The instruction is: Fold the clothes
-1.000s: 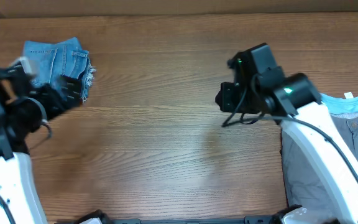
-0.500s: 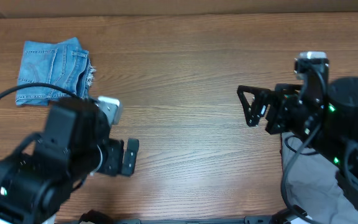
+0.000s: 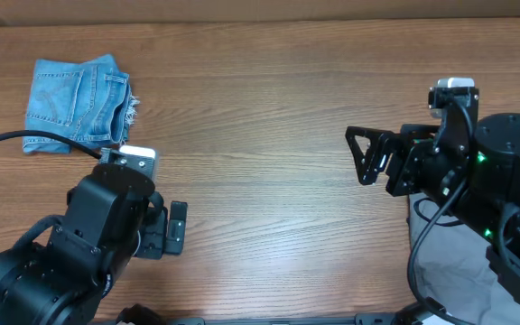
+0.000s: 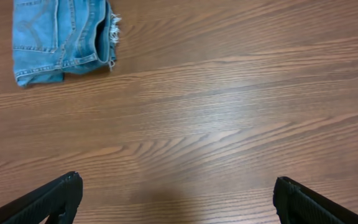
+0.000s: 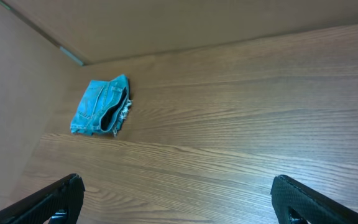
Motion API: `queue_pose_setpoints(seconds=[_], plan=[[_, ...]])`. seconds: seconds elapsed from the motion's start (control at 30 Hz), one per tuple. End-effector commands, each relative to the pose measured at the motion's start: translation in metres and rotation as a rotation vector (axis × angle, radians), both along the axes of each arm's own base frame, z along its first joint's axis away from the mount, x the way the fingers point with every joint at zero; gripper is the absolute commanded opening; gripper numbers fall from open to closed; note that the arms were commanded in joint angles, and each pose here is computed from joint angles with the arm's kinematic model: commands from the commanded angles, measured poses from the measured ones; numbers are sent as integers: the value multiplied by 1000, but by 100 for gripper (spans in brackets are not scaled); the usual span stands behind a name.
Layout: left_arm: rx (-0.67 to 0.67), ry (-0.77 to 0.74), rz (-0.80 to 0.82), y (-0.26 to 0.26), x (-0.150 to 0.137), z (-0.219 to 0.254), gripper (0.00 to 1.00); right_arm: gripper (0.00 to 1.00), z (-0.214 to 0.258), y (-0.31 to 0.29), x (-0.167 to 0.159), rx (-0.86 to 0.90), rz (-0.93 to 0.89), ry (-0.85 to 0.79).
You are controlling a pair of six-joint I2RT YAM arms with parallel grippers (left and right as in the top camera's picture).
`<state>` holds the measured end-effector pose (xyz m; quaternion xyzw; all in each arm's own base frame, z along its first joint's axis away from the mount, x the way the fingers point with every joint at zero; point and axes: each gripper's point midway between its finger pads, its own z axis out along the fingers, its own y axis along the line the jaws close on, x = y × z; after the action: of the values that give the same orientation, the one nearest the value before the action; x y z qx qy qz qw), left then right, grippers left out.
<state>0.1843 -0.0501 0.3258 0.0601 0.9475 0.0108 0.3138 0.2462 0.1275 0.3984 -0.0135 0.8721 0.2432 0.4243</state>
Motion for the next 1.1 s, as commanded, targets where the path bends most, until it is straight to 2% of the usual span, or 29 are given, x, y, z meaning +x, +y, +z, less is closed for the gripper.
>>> queue_pose_setpoints(seconds=[0.0, 0.43, 0.6, 0.7, 0.87, 1.07], plan=[[1, -35, 30, 4, 2, 8, 100, 100, 2, -2, 4, -3, -16, -4], [1, -35, 30, 4, 2, 8, 100, 100, -18, 2, 16, -46, -14, 60], [2, -34, 30, 4, 2, 8, 100, 100, -21, -14, 15, -100, -84, 56], [2, -34, 30, 4, 2, 8, 100, 100, -12, -25, 21, -109, -143, -7], [2, -34, 30, 4, 2, 8, 100, 100, 13, -33, 43, -21, -218, -210], [2, -35, 30, 4, 2, 8, 100, 100, -14, -37, 60, 54, -254, -361]])
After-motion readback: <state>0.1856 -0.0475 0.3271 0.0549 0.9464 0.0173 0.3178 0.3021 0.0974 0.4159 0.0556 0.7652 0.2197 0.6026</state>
